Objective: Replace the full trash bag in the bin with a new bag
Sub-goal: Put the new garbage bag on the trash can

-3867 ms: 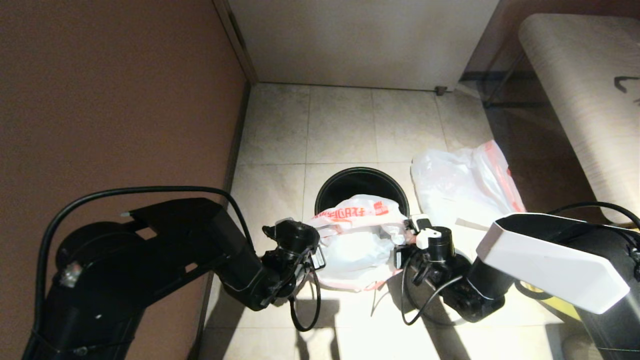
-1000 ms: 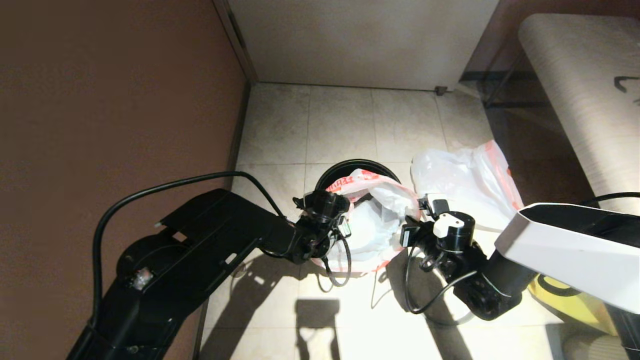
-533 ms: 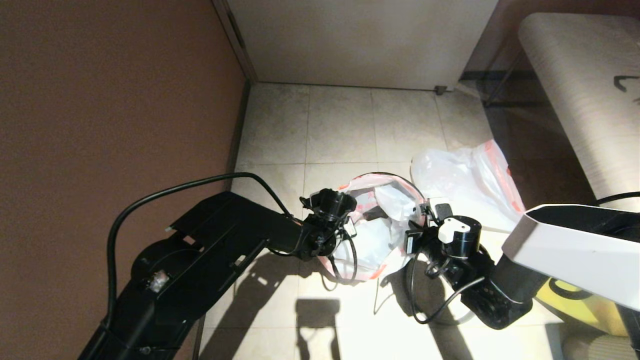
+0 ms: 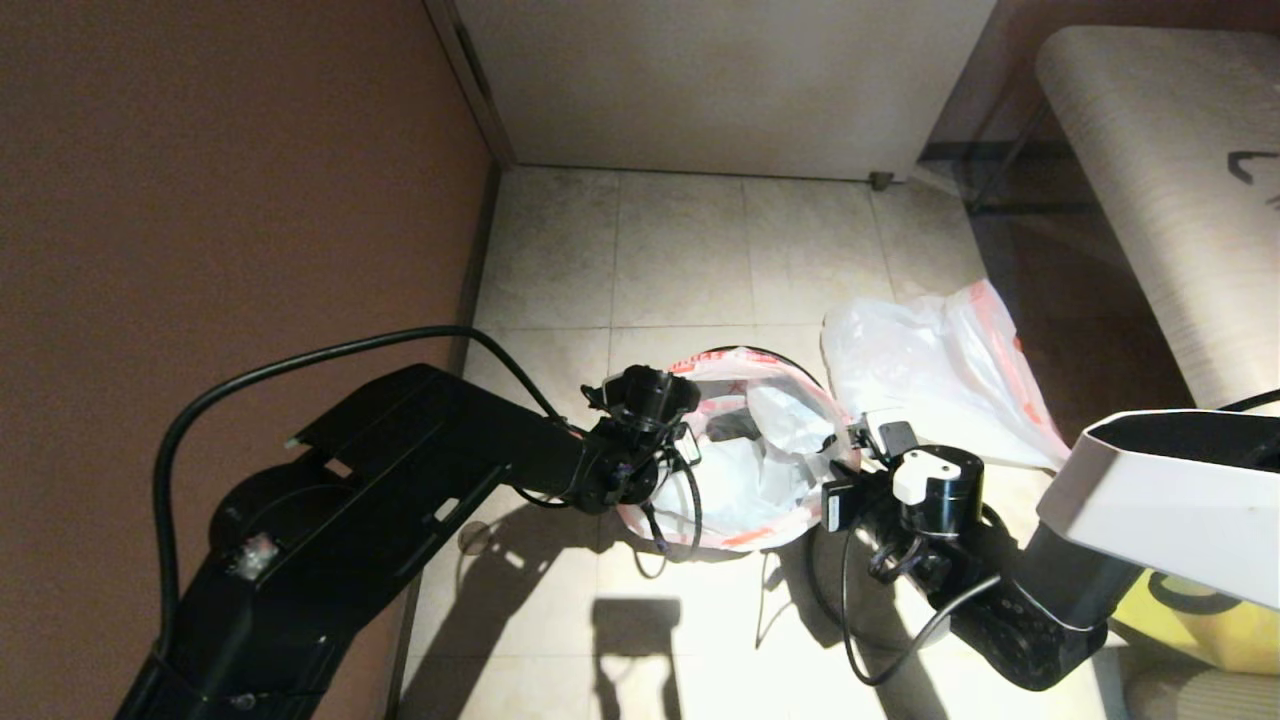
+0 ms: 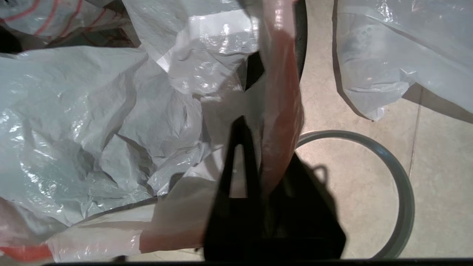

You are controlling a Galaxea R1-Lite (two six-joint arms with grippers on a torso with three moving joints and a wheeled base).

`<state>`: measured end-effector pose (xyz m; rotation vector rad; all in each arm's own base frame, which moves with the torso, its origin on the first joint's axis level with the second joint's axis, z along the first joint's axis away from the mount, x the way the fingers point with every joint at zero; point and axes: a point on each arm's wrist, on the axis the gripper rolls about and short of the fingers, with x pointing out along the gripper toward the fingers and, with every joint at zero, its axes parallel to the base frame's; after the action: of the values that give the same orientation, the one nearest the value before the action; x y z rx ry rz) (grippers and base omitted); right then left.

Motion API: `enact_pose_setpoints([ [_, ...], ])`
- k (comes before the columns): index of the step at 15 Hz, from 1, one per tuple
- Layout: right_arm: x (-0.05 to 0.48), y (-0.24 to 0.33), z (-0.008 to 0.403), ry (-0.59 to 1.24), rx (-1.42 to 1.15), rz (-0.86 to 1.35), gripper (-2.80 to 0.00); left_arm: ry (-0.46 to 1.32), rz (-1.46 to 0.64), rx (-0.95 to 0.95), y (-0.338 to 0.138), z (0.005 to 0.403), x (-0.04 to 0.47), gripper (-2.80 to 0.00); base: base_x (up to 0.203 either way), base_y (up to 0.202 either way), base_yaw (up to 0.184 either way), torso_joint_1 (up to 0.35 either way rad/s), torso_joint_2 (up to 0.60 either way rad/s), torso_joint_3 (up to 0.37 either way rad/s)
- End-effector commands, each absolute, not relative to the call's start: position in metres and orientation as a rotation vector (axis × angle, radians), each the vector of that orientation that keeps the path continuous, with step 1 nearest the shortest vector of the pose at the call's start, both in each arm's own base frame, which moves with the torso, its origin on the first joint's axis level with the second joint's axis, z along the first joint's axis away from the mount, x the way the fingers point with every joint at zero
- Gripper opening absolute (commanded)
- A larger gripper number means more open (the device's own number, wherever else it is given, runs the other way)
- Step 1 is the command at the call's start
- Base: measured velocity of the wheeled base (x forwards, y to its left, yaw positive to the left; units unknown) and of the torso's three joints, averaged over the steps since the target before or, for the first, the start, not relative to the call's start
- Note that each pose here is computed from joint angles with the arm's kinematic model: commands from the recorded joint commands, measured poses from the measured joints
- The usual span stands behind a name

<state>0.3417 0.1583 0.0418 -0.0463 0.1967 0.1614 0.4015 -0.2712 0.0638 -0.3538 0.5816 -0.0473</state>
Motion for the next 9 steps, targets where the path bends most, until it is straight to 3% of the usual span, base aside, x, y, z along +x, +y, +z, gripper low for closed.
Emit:
enact_pose_setpoints([
  [1,0.334,0.171,0.045,0.186,-0.051,0.196,0.0,0.571,-0.017,-0.385,-0.257,0.08,0.393,-2.8,0.0,0.0,0.0,0.0,0.0,0.0],
  [9,0.305,0.22,0.035,0.258,-0.15,0.337,0.0,0.603,0.182,-0.457,-0.194,0.059,0.373,-2.8,0.0,0.0,0.0,0.0,0.0,0.0],
])
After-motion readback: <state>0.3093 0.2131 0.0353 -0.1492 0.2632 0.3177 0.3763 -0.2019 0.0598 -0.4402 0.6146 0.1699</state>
